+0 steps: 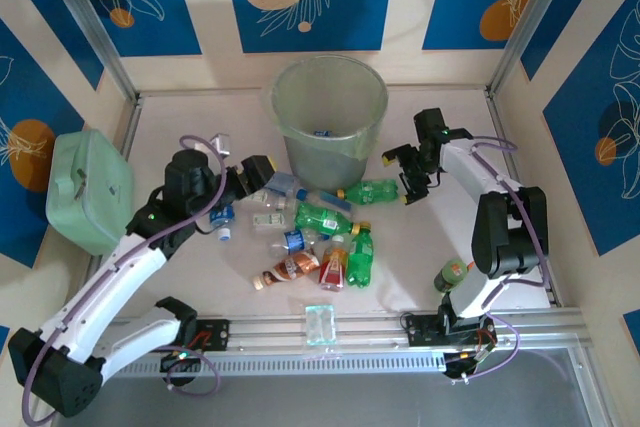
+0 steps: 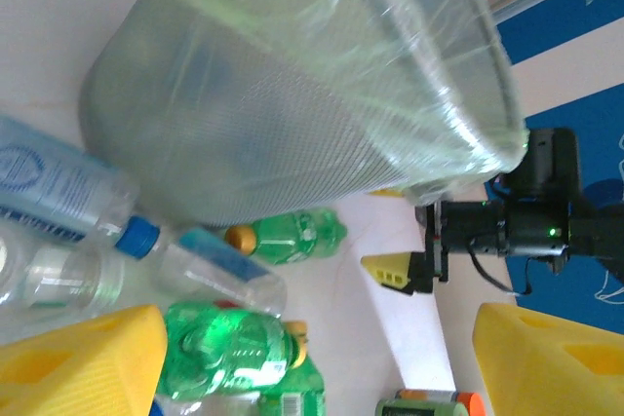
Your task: Put the plastic bottles in the bin
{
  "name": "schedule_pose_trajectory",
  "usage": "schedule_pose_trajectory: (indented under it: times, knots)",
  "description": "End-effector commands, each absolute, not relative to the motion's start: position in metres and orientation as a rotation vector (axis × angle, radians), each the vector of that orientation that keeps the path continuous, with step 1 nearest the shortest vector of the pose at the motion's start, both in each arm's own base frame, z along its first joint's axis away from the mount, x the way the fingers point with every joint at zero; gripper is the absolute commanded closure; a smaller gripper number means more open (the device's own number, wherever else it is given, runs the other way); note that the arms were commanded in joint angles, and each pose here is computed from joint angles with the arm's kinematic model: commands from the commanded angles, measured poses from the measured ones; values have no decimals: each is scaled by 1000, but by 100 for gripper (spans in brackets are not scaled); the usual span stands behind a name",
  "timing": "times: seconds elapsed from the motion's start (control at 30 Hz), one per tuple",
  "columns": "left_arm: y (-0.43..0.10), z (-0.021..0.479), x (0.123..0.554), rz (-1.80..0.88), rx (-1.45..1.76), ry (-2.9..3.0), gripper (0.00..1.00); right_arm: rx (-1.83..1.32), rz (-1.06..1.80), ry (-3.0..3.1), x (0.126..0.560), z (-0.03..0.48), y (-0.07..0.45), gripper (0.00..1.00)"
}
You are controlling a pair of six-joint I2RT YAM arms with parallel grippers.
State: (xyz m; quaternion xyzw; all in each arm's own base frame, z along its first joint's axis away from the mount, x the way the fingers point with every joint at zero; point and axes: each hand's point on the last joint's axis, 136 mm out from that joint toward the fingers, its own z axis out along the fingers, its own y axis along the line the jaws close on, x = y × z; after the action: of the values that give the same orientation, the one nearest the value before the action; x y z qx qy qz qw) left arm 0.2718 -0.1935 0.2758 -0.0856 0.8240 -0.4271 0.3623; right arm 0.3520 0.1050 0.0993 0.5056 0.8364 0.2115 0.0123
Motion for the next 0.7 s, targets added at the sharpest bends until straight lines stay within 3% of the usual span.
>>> schedule_pose_trajectory:
  times: [0.0, 0.67]
  knots:
    - [-187, 286, 265, -1119, -246, 2077, 19, 1639, 691, 2599, 356, 94, 116, 9]
    - [-188, 281, 262, -1137, -247, 2083, 21, 1819, 567, 2618, 344, 35, 115, 16]
